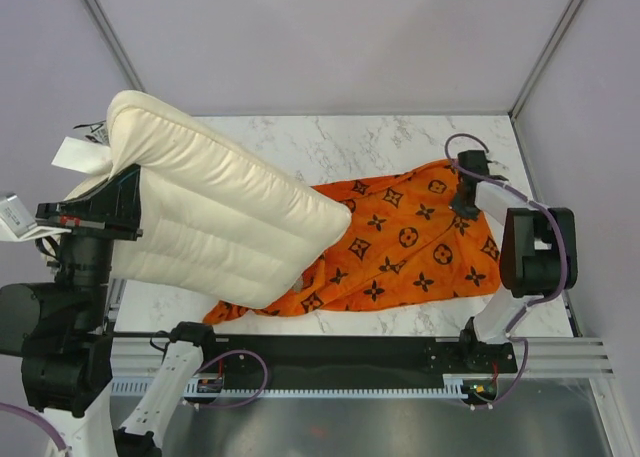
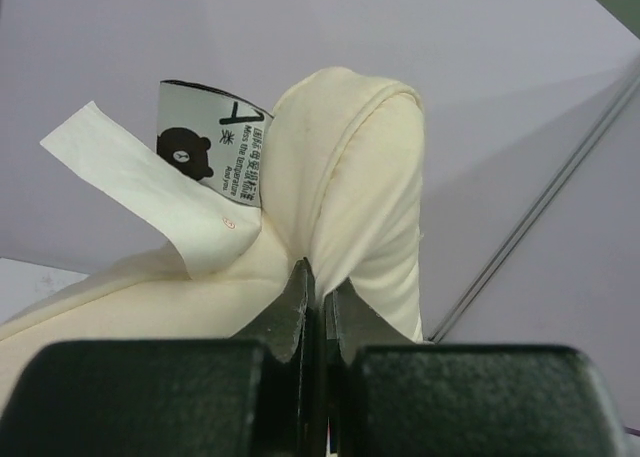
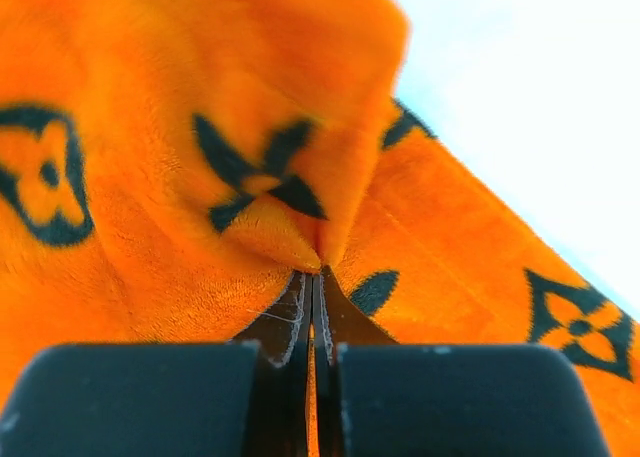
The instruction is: Put the pillow into the pillowcase
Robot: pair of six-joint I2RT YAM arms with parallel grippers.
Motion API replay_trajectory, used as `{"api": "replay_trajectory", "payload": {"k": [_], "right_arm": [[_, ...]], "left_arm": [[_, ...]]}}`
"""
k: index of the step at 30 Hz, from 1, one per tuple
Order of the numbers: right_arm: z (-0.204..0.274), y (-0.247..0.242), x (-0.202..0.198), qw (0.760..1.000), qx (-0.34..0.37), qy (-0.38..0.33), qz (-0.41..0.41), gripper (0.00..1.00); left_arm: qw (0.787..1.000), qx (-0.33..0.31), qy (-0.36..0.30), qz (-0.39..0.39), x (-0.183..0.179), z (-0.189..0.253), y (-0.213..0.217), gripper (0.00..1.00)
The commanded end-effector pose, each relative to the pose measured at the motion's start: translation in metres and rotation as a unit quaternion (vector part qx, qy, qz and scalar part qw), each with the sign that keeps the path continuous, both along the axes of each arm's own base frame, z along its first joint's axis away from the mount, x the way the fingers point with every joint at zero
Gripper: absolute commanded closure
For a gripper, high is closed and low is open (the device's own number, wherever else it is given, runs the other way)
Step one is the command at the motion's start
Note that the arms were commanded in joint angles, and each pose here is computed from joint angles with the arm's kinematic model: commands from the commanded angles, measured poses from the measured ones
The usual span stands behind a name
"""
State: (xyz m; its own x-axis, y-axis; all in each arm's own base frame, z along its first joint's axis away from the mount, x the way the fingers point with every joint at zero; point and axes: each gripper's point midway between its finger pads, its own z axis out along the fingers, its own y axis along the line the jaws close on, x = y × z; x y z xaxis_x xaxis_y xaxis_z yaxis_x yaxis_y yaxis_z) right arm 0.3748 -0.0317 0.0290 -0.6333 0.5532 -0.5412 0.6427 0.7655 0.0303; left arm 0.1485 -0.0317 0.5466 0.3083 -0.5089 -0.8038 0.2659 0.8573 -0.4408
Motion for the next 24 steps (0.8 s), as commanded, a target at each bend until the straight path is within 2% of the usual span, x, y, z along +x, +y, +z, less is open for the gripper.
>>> {"api": "replay_trajectory", "payload": {"k": [1,4,5,6,7,8,11,13,15,18,20,23,24], "right_arm": [[0.034,-0.062,-0.002,0.993,-0.041,-0.051,-0.094,1.0],[0.06,-0.088,-0.008,0.987,-0.071,-0.067,-0.129,0.98],[0.065,-0.084,-0.008,0.989,-0.064,-0.065,-0.117,0.83],[0.075,-0.078,0.0,0.991,-0.052,-0.077,-0.096,0.41],[0.086,-0.066,0.005,0.993,-0.036,-0.093,-0.059,0.22],[0.094,-0.047,0.013,0.993,-0.008,-0.112,-0.016,0.09],[0.133,0.02,0.021,0.981,0.024,-0.159,0.109,0.09],[0.156,0.078,0.016,0.961,0.057,-0.185,0.197,0.12],[0.165,0.138,0.0,0.93,0.137,-0.192,0.282,0.15],[0.172,0.201,-0.025,0.897,0.19,-0.194,0.35,0.14],[0.175,0.225,-0.035,0.887,0.202,-0.199,0.364,0.02],[0.169,0.27,-0.055,0.869,0.224,-0.191,0.398,0.02],[0.163,0.279,-0.055,0.87,0.232,-0.184,0.395,0.02]], "left_arm": [[0.996,-0.045,-0.07,0.04,-0.024,0.032,0.02,0.98],[0.994,-0.035,-0.072,0.076,-0.03,0.029,0.033,0.98],[0.994,-0.031,-0.07,0.084,-0.03,0.028,0.035,0.98],[0.993,-0.021,-0.063,0.102,-0.03,0.024,0.041,0.98],[0.992,-0.019,-0.061,0.109,-0.031,0.022,0.043,0.98],[0.991,-0.017,-0.059,0.117,-0.032,0.02,0.046,0.98],[0.988,-0.012,-0.053,0.146,-0.039,0.011,0.056,0.98],[0.986,-0.008,-0.048,0.158,-0.039,0.003,0.06,0.98],[0.984,-0.001,-0.04,0.172,-0.037,-0.003,0.065,0.98],[0.984,0.004,-0.037,0.176,-0.041,-0.006,0.066,0.98],[0.983,0.008,-0.041,0.179,-0.047,-0.006,0.067,0.98],[0.979,0.011,-0.045,0.199,-0.056,-0.007,0.075,0.98],[0.978,0.01,-0.045,0.204,-0.058,-0.007,0.077,0.98]]}}
